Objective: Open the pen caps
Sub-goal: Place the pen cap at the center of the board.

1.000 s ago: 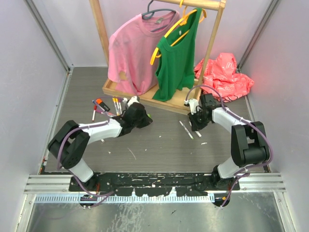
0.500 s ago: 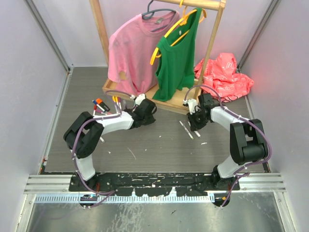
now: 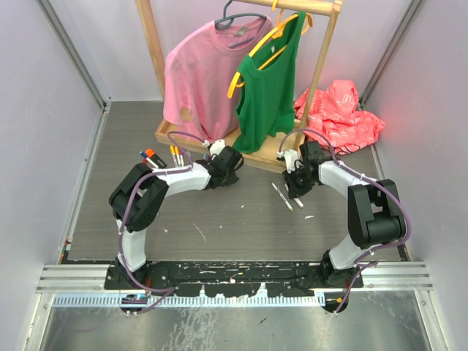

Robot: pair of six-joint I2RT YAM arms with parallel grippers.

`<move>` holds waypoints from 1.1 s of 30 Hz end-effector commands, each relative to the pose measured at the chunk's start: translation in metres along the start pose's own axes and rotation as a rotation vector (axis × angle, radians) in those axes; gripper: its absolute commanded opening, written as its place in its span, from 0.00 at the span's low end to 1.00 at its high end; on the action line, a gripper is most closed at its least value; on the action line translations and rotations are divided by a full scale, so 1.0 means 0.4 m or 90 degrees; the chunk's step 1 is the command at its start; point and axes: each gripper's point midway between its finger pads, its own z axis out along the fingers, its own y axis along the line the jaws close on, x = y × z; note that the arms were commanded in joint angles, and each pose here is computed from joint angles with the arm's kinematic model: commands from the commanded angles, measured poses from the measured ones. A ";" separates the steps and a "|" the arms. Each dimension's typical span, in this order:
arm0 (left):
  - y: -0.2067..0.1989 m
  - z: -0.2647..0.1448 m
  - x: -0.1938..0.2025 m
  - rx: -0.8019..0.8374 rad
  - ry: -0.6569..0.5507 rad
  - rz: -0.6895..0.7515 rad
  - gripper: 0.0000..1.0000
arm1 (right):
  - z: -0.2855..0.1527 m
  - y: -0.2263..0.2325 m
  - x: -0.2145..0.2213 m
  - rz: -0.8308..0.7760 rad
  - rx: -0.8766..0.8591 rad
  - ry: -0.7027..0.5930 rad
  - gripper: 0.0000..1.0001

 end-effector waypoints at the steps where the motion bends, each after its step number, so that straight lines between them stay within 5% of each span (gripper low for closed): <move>1: -0.016 -0.004 -0.019 -0.001 -0.014 0.009 0.15 | -0.011 -0.015 -0.054 -0.012 0.017 -0.032 0.15; 19: -0.035 -0.008 -0.018 0.016 -0.002 0.010 0.26 | -0.012 -0.011 -0.057 -0.016 0.014 -0.032 0.27; 33: -0.082 -0.130 -0.052 0.104 -0.018 -0.001 0.29 | -0.023 -0.010 -0.064 -0.019 0.016 -0.038 0.33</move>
